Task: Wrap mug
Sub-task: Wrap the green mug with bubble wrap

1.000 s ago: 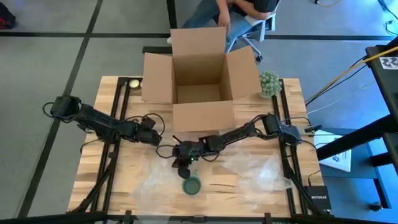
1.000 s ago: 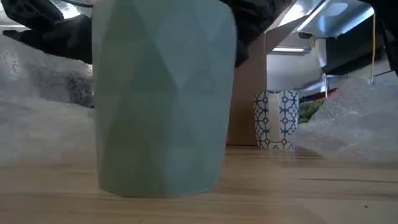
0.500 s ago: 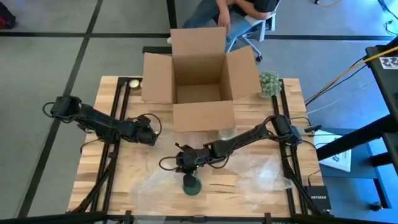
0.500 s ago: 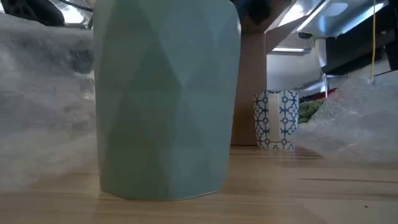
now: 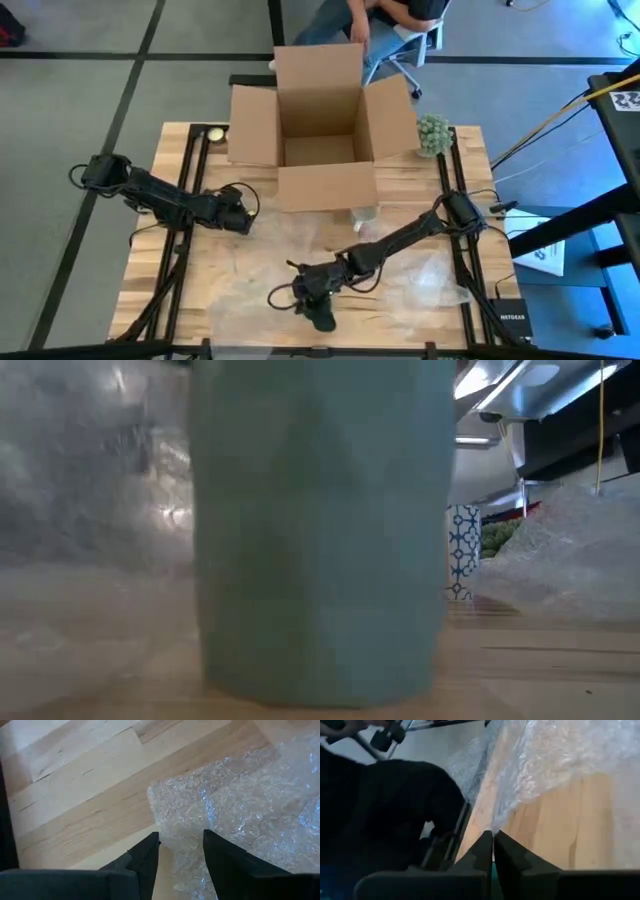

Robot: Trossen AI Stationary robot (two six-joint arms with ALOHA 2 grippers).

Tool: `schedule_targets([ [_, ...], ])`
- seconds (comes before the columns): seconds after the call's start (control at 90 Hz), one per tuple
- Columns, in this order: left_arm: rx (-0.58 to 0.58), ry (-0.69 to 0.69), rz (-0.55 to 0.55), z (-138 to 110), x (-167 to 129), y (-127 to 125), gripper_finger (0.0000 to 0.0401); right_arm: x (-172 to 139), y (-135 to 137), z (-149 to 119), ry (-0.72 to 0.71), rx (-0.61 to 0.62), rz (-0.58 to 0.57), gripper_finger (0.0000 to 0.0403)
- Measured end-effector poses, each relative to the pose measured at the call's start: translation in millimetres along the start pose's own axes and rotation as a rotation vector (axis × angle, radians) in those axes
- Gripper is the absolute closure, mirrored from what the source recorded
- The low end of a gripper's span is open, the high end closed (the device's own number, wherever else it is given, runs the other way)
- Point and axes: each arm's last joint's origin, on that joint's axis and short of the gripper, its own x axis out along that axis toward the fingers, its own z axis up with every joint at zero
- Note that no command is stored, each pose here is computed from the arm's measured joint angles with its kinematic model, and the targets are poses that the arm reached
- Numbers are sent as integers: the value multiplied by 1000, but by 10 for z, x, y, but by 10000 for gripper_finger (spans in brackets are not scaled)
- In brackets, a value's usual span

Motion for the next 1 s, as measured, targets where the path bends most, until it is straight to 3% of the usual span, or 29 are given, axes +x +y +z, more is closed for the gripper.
schedule_targets([
  [0.222,-2,2,-4,1,-1,-3,265,-316,-65,195,-24,-84,-68,310],
  [0.478,6,5,-6,0,-1,-5,265,-855,-19,277,96,-100,-150,203],
  [0.611,30,5,-6,2,-6,-4,265,-773,83,57,238,-87,-224,193],
  [0.789,10,-22,-36,74,-92,-17,265,-596,117,-56,235,-114,-367,191],
  [1.0,-17,-61,-92,148,-192,-8,265,-470,7,-154,251,113,-421,192],
])
